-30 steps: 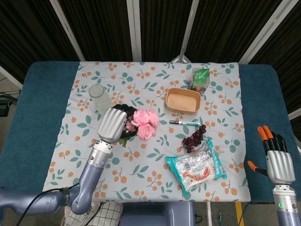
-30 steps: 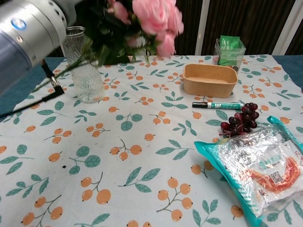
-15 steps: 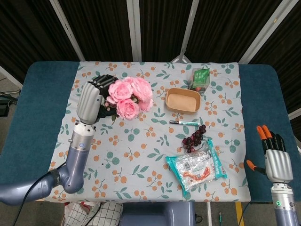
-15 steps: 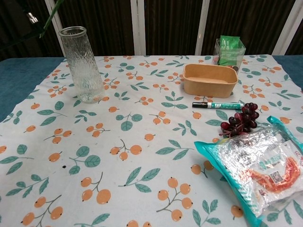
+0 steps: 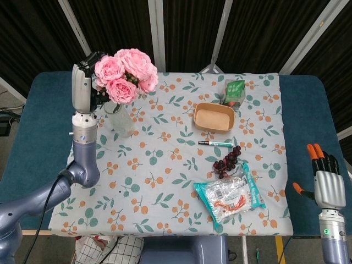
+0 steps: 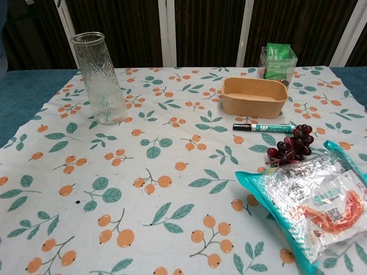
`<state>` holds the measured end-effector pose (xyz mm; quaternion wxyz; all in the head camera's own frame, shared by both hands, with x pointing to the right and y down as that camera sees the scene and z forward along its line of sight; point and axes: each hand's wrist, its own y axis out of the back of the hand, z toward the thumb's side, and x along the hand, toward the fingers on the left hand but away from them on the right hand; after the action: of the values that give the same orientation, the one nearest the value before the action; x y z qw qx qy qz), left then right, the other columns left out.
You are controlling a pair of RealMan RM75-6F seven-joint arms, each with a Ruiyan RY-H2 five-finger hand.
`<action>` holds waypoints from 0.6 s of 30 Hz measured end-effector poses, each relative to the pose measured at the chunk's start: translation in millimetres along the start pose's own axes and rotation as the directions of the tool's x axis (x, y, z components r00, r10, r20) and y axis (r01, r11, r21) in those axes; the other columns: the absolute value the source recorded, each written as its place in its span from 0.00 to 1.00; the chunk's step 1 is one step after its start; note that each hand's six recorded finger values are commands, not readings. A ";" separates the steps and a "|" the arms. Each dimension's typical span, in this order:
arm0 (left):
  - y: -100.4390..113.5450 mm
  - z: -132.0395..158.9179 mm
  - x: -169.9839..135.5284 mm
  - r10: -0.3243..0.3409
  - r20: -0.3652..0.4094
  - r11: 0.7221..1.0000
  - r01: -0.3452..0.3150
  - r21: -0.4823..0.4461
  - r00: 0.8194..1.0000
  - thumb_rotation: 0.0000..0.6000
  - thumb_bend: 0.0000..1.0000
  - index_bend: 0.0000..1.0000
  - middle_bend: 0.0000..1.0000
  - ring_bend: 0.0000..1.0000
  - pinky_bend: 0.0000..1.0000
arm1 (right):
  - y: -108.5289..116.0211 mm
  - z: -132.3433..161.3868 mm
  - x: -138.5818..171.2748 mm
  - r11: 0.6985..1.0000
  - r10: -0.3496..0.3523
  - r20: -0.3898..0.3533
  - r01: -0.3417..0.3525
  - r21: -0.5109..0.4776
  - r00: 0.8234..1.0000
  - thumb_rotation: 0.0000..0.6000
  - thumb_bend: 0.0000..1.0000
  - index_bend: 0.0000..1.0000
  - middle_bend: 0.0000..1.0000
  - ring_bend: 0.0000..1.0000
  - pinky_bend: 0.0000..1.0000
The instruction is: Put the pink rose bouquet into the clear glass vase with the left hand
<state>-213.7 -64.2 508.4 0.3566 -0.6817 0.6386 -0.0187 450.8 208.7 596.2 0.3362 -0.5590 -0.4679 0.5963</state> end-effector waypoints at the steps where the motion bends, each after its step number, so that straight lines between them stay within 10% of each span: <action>1: -1.0 -2.4 1.6 0.004 -0.002 1.000 -0.004 -0.006 1.000 1.00 0.43 0.56 0.53 0.45 0.51 | 0.0 -0.6 -0.4 1.000 -0.001 0.003 0.001 0.000 1.000 1.00 0.19 0.02 0.00 0.00 0.00; 18: -28.1 -48.7 -7.2 -0.004 -0.086 0.998 -0.001 -0.056 0.996 1.00 0.44 0.56 0.53 0.45 0.51 | -2.0 -11.7 -5.3 1.000 -0.005 0.053 0.004 0.008 0.999 1.00 0.19 0.02 0.00 0.00 0.00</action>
<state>-214.3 -82.3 562.1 0.3097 -0.6905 0.6530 -0.0305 462.8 206.6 600.6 0.3274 -0.5407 -0.4754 0.6119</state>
